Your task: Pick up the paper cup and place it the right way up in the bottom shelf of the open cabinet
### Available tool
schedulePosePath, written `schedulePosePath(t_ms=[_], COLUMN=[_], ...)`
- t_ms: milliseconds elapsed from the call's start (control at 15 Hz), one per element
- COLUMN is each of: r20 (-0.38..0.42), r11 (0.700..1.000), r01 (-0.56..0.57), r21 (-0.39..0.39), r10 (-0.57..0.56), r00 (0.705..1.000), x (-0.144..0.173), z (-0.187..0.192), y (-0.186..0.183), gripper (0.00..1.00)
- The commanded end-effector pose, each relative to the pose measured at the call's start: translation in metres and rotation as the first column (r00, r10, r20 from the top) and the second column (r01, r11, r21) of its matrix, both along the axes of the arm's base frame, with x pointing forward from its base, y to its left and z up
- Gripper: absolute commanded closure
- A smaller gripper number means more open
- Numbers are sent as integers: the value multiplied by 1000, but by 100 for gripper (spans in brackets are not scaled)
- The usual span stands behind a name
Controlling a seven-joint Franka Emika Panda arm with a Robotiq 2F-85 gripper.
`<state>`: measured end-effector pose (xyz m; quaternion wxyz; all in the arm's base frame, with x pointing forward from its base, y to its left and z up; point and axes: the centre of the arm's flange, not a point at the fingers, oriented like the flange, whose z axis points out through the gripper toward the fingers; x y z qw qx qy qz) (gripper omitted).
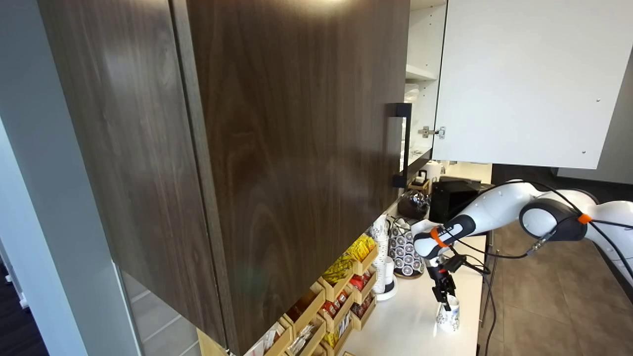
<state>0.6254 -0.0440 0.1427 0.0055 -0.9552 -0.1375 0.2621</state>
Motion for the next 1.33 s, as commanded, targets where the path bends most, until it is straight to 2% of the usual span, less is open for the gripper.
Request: schedulePosePath(t_ms=[0,267,600,800,933,1267], r20=[4,2,72,148,206,334], r11=[1000,999,982,951,920,869], r01=[-4,1,-72,-129,-162,-128], r21=[11,41,177,281,357,479], r10=[4,-1,60,90,92,-45], r00=[1000,1000,996,985,974,942], x=[2,-2,-14,-21,-26,-37], z=[-1,4,26,39,43,39], y=[-6,-14,-33,-42,-46,-54], gripper=[57,59,59,59,59,59])
